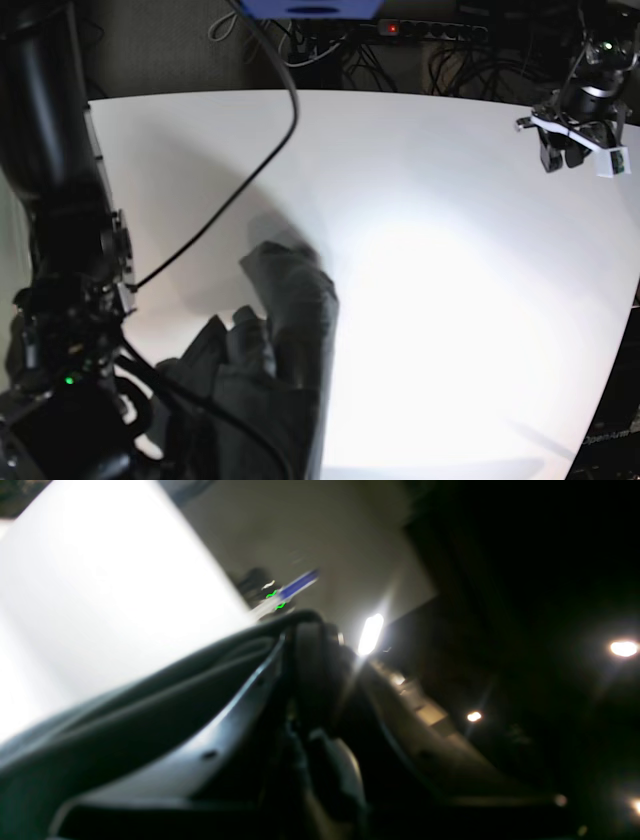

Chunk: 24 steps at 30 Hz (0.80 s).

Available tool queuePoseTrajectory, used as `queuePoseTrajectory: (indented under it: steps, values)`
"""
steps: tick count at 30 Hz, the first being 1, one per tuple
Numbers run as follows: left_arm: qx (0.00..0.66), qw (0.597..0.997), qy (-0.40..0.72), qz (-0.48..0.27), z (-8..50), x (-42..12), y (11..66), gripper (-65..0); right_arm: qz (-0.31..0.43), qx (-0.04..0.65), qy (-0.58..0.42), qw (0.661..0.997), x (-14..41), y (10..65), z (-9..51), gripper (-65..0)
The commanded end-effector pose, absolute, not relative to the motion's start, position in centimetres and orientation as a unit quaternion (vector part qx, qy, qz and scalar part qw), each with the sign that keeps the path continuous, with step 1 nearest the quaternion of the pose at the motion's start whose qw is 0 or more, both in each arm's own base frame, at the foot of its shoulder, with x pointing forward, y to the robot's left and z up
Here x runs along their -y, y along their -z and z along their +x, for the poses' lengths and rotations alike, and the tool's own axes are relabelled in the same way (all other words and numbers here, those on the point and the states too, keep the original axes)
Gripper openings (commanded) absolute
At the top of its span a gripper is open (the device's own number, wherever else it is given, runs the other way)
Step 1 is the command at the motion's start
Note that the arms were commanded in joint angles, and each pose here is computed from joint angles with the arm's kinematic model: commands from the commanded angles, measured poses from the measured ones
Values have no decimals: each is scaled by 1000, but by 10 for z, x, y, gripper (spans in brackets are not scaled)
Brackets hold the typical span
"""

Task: Layout the t-shirt on the table in an organized manner, then fold the t-shirt properly
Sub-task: 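Lower the t-shirt back onto the table with the right gripper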

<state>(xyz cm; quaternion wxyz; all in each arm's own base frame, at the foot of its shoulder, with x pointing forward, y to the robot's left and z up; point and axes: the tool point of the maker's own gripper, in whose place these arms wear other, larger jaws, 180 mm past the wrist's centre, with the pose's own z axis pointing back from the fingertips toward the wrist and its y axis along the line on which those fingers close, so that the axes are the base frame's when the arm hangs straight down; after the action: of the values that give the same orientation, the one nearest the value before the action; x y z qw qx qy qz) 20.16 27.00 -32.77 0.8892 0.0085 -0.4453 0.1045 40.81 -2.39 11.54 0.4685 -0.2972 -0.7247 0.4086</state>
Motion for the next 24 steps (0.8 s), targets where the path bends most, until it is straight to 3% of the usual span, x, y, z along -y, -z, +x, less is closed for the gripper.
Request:
queuePoseTrajectory:
  steps: [1,7,11,24]
  values:
    - [462,881,-97,12,206,-272,317,-433,-297,742,-402,448,21,-130,401,-650]
    - [463,881,-100,19,205,-277,316,-433,-272,716,-403,501,33,-81,416,-650]
    - [466,878,-104,26,204,-283,313,-433,-254,713,-413,506,25,-68,417,-650]
    - [464,878,-108,36,202,-291,311,-433,-40,687,-471,551,-73,23,462,-650]
